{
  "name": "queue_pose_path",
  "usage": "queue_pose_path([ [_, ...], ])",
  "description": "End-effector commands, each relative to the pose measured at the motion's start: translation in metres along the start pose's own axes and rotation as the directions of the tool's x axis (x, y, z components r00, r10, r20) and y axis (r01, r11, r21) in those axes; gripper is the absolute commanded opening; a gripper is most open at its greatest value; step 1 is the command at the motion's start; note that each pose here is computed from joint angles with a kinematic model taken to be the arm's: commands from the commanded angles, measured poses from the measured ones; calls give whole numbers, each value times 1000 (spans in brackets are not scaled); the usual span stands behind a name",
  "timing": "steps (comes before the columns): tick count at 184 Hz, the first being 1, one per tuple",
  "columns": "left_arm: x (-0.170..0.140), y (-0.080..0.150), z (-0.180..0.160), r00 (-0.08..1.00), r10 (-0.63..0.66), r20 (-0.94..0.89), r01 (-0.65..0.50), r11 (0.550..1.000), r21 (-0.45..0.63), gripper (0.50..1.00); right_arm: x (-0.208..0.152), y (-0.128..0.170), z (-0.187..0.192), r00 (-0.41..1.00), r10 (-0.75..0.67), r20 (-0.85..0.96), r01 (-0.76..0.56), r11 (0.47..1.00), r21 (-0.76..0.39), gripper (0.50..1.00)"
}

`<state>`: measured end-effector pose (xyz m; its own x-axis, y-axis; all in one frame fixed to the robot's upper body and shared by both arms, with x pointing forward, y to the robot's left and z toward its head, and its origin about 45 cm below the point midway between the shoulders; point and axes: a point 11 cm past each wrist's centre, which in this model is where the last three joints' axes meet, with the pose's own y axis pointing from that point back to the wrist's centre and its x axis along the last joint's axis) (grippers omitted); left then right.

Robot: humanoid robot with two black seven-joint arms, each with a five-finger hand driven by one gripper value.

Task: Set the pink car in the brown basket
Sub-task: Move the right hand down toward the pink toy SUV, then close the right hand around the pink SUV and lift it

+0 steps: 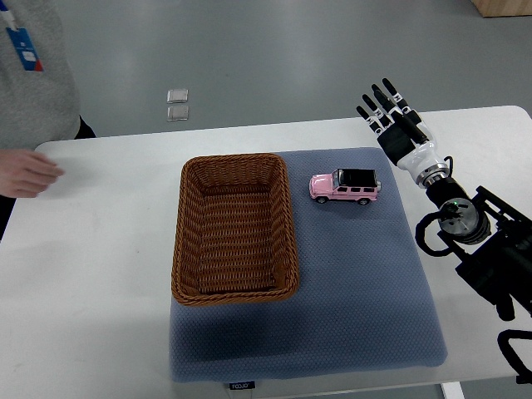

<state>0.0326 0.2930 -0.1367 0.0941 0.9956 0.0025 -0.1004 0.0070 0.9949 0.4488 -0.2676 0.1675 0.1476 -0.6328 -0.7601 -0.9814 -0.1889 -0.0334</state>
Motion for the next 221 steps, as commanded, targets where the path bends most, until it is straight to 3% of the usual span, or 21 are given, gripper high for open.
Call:
queue_pose_path([
  [1, 0, 0, 0, 1000, 0, 0, 0, 1000, 0, 1000, -1, 0, 0, 1000, -5, 0, 5, 1000, -1, 913],
  [40, -1, 0, 0, 1000, -1, -2, 1, 1000, -1, 1000, -6, -3, 0, 998, -37, -48, 36, 999, -27, 913],
  [70, 1, 0, 0, 1000, 2, -3, -2, 1000, -1, 1000, -25, -13, -5, 927, -184, -326, 131, 975, -179, 913],
  [88, 1, 0, 0, 1000, 2, -3, -2, 1000, -1, 1000, -35, -22, -26, 748, -313, -585, 142, 937, -320, 911],
  [110, -1, 0, 0, 1000, -1, -2, 1, 1000, -1, 1000, -55, -34, -41, 314, -512, -799, 61, 851, -521, 911],
  [128, -1, 0, 0, 1000, -1, -2, 1, 1000, -1, 1000, -59, -31, -35, -70, -647, -759, -72, 762, -643, 911],
  [150, 0, 0, 1, 1000, -1, -3, 1, 1000, -1, 1000, -47, -25, -19, -275, -681, -679, -171, 730, -662, 911],
  [179, 0, 0, 1, 1000, -1, -3, 1, 1000, -1, 1000, -26, -16, -3, -386, -685, -617, -252, 722, -644, 909],
  [221, 1, 0, 0, 1000, 3, -3, -3, 1000, -1, 1000, -14, -11, -1, -393, -681, -618, -287, 729, -621, 911],
])
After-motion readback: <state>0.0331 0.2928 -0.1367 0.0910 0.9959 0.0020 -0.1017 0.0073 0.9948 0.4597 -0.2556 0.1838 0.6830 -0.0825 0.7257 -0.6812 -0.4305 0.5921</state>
